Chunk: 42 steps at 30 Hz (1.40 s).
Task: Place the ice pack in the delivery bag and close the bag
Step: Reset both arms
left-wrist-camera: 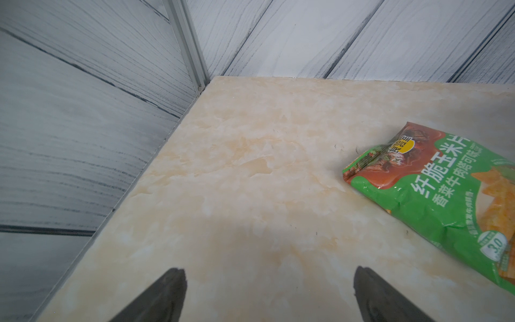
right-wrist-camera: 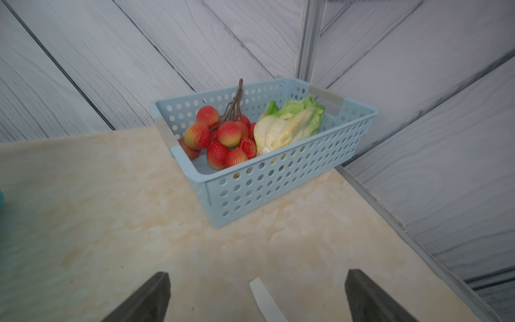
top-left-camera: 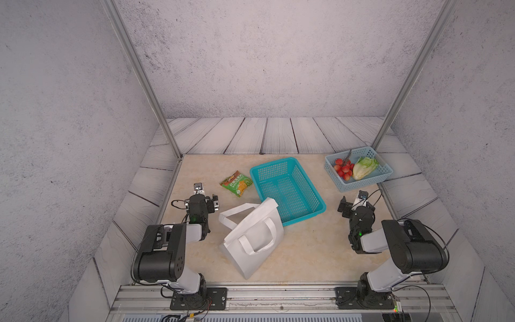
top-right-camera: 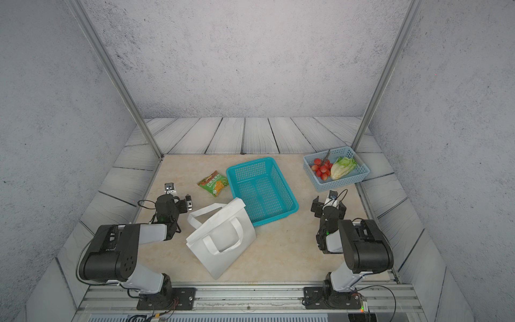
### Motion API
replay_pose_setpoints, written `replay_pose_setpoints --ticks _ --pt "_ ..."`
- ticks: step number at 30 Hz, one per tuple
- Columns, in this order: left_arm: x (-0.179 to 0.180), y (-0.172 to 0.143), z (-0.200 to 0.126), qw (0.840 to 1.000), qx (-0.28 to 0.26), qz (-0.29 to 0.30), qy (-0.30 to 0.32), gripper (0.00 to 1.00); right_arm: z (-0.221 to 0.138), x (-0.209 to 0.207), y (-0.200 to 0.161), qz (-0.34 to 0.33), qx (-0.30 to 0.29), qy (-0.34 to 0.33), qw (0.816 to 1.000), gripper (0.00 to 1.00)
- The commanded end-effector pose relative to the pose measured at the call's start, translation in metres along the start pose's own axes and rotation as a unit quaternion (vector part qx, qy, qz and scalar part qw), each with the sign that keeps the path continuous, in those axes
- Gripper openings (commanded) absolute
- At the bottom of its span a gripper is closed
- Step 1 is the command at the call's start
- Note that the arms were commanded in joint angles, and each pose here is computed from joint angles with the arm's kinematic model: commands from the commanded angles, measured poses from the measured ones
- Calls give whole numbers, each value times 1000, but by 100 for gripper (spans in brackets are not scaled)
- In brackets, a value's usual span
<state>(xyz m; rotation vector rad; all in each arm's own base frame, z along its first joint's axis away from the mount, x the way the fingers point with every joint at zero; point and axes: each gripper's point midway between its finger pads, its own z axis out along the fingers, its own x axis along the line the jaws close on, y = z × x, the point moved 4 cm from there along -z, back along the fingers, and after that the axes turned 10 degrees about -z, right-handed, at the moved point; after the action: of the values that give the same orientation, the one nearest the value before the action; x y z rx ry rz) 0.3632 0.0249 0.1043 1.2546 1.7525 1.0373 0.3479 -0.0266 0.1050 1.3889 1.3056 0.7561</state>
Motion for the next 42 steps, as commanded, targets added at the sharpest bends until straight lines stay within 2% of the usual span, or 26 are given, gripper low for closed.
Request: replay_pose_setpoints --ticks 1,5,20,24,27,42 --pt "-2 10 0 1000 -13 2 -3 100 10 12 6 -27 48 30 998 99" --pt "-2 10 0 1000 -12 2 -4 100 11 9 7 -22 30 19 999 99" --pt "-2 10 0 1000 -13 3 -3 100 9 8 5 -21 31 18 999 99" --pt "-2 10 0 1000 -13 2 -3 100 -11 -5 0 7 -14 -19 1000 99" --pt "-2 10 0 1000 -12 2 -3 100 -16 -6 2 14 -39 -19 999 99" --pt "-2 10 0 1000 -13 3 -3 100 -19 -6 1 12 -43 -16 999 99"
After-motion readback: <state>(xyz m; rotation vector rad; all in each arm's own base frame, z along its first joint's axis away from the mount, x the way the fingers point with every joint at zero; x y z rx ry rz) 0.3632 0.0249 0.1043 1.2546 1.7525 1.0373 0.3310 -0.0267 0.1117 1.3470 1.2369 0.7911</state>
